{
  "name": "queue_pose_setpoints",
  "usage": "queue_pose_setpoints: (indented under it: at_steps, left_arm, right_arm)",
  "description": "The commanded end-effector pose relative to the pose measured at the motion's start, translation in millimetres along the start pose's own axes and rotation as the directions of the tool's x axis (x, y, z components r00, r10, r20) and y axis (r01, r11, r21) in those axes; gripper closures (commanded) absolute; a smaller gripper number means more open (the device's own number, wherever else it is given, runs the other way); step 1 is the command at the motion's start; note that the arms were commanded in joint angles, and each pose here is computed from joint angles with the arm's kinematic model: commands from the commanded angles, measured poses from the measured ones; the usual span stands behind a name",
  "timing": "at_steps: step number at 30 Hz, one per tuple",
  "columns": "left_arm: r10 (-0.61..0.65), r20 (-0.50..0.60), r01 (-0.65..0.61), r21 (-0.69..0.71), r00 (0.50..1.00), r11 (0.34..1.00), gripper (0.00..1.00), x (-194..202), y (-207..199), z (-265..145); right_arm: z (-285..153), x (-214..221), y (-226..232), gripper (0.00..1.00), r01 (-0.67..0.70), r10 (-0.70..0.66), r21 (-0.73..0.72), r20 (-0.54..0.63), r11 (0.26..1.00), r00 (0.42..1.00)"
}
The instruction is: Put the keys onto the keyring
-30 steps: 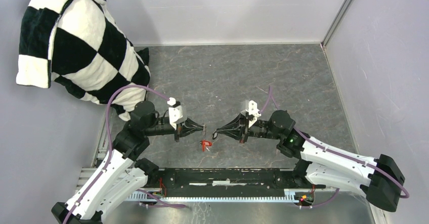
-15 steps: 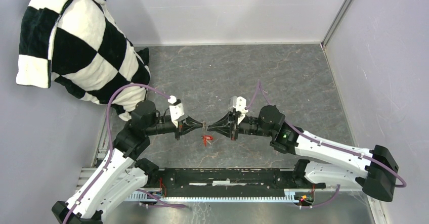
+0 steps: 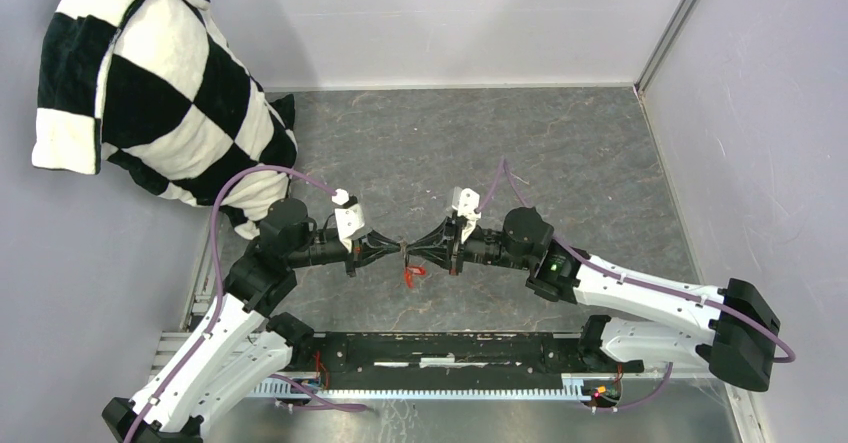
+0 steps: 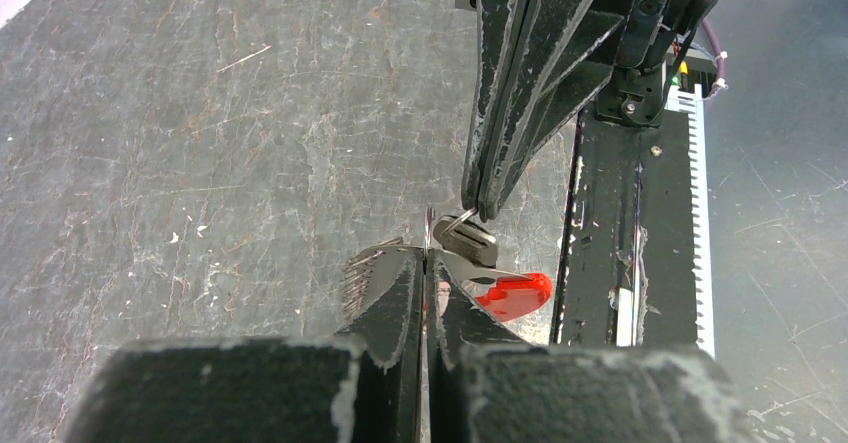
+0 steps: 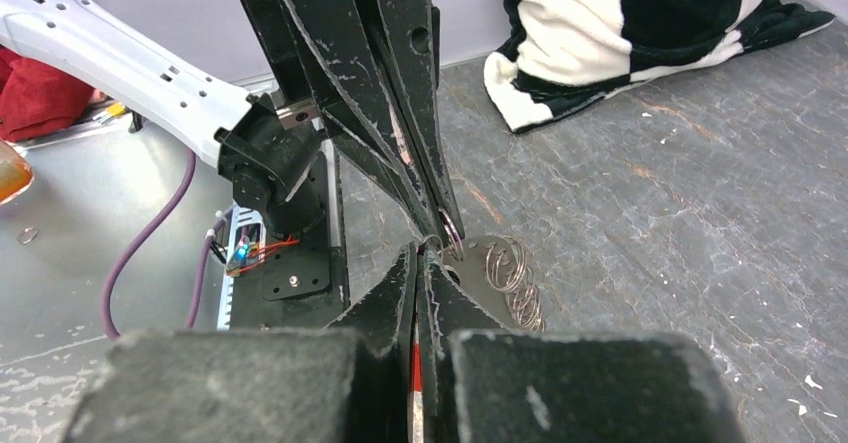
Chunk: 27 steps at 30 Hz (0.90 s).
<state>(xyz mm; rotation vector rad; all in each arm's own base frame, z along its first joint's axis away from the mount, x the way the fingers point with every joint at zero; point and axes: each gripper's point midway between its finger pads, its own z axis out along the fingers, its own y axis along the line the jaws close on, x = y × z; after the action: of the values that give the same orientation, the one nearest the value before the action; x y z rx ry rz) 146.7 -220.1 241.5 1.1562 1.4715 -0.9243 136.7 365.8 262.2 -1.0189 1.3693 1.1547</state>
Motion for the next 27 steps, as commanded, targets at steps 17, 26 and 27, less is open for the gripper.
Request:
queue_pose_setpoints:
  at_steps: [17, 26, 27]
  left_arm:
    - [0.118, 0.041, -0.119, 0.030, 0.992, 0.992, 0.98, -12, -6, -4]
    - [0.172, 0.064, -0.175, 0.047, 0.983, 0.983, 0.98, -16, -11, -8]
    - [0.180, 0.067, -0.183, 0.046, 0.981, 0.982, 0.98, -16, -12, -8]
  right_arm:
    - [7, -49, 2, 0.99, 0.005, -0.006, 0.011, 0.149, 1.000, 0.989]
    - [2, -47, -9, 1.00, -0.033, 0.020, 0.079, 0.164, 0.996, 0.986]
    - [1, -47, -10, 1.00, -0.039, 0.024, 0.086, 0.167, 0.996, 0.986]
